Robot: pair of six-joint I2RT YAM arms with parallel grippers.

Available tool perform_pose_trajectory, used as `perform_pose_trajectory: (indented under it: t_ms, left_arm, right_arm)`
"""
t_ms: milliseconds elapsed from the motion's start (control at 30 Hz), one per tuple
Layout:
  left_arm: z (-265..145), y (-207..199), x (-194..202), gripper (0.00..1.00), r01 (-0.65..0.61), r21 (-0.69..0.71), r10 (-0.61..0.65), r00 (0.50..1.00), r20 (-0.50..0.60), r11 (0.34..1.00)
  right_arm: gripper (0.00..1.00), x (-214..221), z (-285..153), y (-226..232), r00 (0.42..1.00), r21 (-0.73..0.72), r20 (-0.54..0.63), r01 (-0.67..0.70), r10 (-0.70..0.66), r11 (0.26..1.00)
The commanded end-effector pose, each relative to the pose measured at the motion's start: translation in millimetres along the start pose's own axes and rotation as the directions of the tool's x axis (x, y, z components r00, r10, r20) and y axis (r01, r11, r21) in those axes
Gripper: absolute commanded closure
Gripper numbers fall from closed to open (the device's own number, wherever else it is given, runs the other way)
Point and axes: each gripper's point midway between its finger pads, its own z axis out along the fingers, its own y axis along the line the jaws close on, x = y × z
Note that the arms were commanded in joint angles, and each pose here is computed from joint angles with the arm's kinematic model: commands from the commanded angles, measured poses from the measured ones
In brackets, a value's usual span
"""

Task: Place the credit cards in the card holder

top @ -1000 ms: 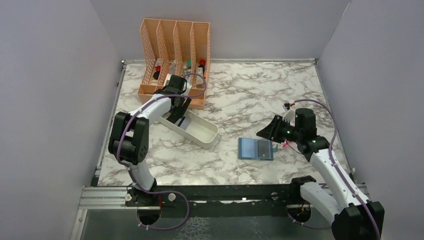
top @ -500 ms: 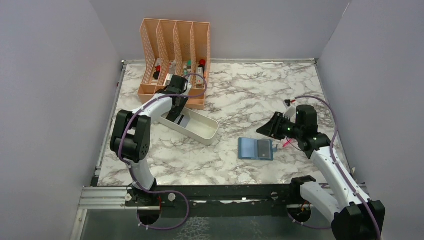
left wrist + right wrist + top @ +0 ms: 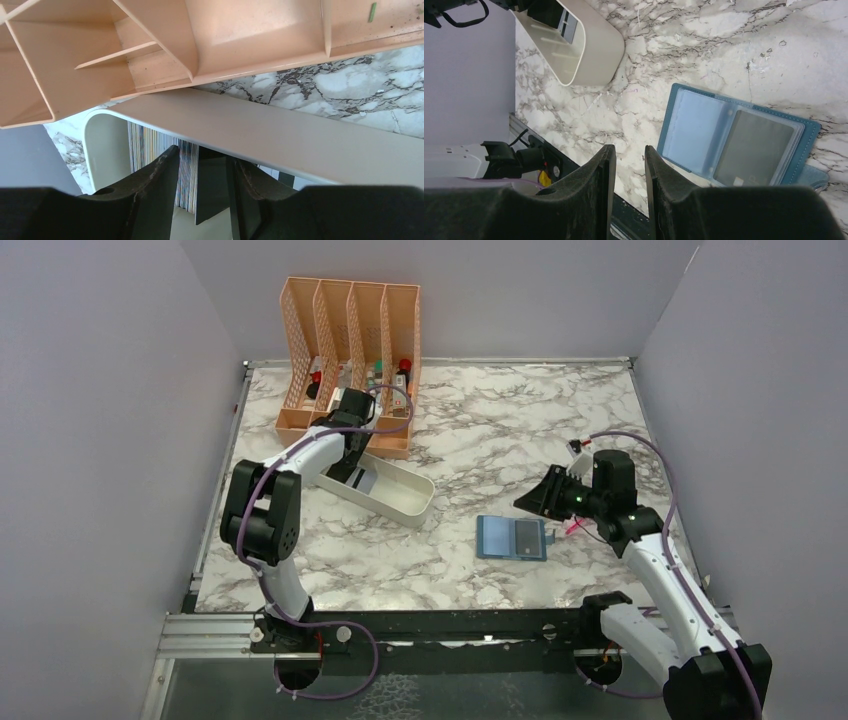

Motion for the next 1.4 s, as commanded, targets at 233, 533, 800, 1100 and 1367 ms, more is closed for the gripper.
perform_pose_trajectory:
  t_ms: [233, 533, 800, 1100, 1367]
  left_arm:
    - [-26, 24, -25, 0.73, 0.040, -0.066, -0.034, 0.996, 0.084, 0.997]
    - [-49, 6, -37, 1.00, 0.089, 0.027, -0.092, 0.989, 0.120, 0.996]
    - [-98, -12, -54, 1.00, 0.269, 0.216, -0.310, 0.933, 0.184, 0.939]
    - [-172, -55, -93, 1.00, 0.349, 0.605, -0.565, 0.798, 0.209, 0.716]
    - [-245, -95, -111, 1.00, 0.266, 0.913, -0.779, 0.621, 0.083, 0.309]
  right_arm:
    - [0.67, -1, 0, 1, 1.000, 0.001, 0.004, 0.018, -0.018, 1.000]
    - [0.67, 12, 5, -6, 0.998, 0.008, -0.032, -0.047, 0.047, 0.999]
    - [0.70, 6, 9, -40, 0.986, 0.192, 0.045, -0.166, 0.160, 0.967]
    - [0.69, -12, 4, -93, 0.962, 0.435, 0.216, -0.246, 0.164, 0.866]
    - [0.71, 16, 11, -131, 0.957, 0.584, 0.155, -0.288, 0.244, 0.759]
